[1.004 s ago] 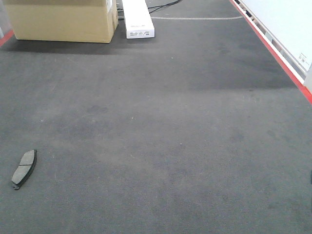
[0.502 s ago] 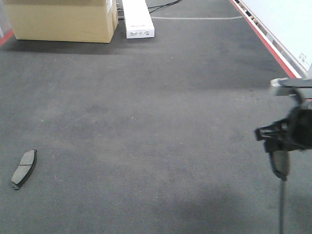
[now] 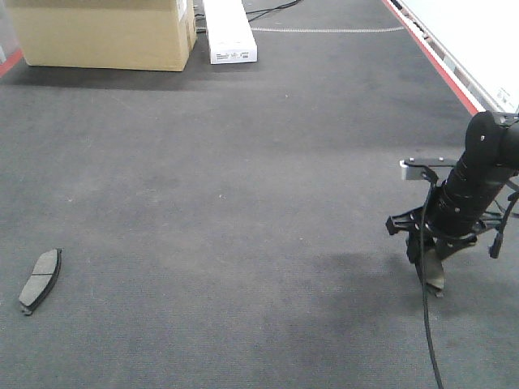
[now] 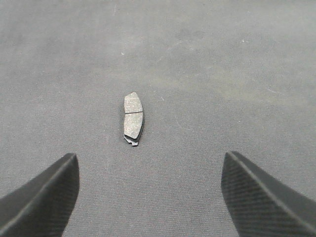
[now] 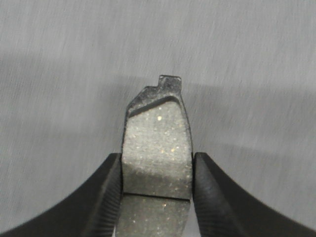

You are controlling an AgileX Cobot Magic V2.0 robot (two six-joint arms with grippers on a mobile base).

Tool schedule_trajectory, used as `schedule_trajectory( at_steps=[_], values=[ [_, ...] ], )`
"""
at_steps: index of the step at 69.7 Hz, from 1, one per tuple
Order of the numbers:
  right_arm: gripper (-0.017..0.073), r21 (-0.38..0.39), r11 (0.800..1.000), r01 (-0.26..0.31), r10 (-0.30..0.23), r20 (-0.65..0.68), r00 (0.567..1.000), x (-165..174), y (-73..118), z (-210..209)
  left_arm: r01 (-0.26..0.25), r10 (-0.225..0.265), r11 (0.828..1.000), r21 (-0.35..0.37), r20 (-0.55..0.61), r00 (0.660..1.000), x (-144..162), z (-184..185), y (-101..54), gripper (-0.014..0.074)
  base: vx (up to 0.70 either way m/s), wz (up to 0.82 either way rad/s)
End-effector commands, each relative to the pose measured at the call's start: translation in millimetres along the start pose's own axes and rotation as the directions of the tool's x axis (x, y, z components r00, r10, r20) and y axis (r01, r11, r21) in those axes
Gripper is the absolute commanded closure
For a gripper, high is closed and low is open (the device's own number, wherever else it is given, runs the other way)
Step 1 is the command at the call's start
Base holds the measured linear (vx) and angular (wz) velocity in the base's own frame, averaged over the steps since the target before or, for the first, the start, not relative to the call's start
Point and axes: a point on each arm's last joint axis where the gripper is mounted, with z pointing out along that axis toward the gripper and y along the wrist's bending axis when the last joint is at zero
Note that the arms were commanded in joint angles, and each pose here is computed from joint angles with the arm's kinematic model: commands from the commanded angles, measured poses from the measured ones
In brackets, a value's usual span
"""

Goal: Move and align brake pads A on conveyor
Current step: 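Lower the right gripper with its brake pad onto the belt, then open the right gripper to release the brake pad on the belt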

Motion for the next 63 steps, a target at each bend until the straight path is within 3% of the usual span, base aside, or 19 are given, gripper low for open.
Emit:
schedule_trajectory(
  at_steps=[1, 33, 63],
  values=[
    [0.0563, 0.034, 0.999, 0.021, -0.025, 0.129, 0.991, -8.3, -0.1, -30.2, 0.006, -0.007, 1.0, 0.013, 0.076, 0.997, -11.0, -3.9, -1.0, 0.0048, 0.0, 0.0],
    [0.0563, 0.031, 0.999, 0.025, -0.025, 0.017, 1.0, -6.5, -3.1, -1.4, 0.006, -0.007, 1.0, 0.013, 0.076, 0.997, -11.0, -3.9, -1.0, 0.0048, 0.0, 0.0],
    [0.0545, 0.039, 0.999, 0.031, -0.033, 0.046, 0.998, -9.3, -3.7, -1.0, 0.006, -0.007, 1.0, 0.013, 0.076, 0.997, -11.0, -3.9, -1.0, 0.0048, 0.0, 0.0]
  ],
)
